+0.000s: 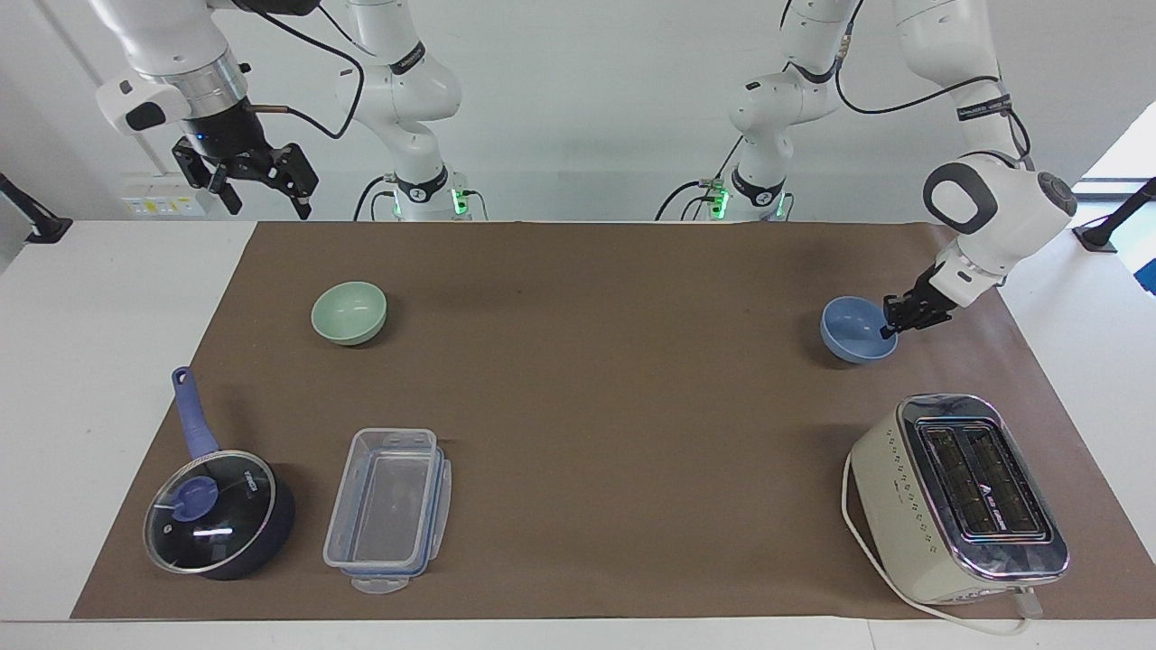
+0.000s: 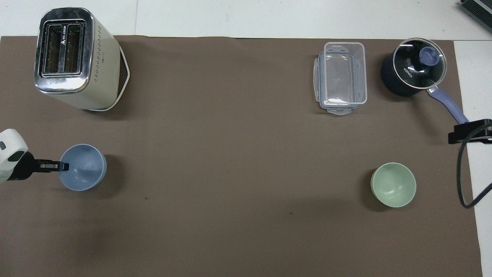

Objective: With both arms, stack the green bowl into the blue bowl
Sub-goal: 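Grip the blue bowl rim with the left gripper, then slide the blue bowl toward the table center with the left gripper, then release the blue bowl while the right gripper reaches the green bowl, then grip the green bowl rim with the right gripper, then carry the green bowl over the blue bowl with the right gripper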

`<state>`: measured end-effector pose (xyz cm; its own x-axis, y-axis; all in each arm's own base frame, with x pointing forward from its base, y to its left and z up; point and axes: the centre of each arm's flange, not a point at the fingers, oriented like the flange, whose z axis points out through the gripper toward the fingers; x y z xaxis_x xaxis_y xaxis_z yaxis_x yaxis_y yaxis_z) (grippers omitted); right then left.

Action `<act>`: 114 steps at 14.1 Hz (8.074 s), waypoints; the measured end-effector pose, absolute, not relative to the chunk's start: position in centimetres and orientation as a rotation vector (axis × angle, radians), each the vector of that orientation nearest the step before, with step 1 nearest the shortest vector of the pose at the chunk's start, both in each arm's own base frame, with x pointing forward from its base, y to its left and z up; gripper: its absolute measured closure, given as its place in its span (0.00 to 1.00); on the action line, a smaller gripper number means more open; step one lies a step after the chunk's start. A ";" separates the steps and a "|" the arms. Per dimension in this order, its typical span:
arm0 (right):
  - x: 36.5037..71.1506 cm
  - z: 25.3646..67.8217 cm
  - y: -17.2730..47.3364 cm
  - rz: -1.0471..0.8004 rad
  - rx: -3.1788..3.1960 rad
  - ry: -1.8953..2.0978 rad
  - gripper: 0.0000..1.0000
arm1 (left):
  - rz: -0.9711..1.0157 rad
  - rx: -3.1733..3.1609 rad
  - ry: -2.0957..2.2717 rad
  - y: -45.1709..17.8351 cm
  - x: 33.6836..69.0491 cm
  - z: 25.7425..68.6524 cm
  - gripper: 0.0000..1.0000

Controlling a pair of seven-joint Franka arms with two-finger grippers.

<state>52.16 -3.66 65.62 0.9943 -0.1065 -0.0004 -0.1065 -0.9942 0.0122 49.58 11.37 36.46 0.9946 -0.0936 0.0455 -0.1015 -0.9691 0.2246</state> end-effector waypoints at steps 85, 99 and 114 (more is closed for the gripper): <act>48.9 43.4 -10.2 -0.103 3.253 0.394 0.95 | 0.026 3.090 -0.245 -5.8 56.5 64.9 0.00; 49.6 50.5 13.3 -0.145 3.216 0.227 0.95 | 0.025 3.091 -0.242 -5.7 56.5 65.0 0.00; 46.8 41.1 29.0 -0.131 3.315 0.129 0.95 | 0.021 3.092 -0.226 -5.1 56.5 64.9 0.00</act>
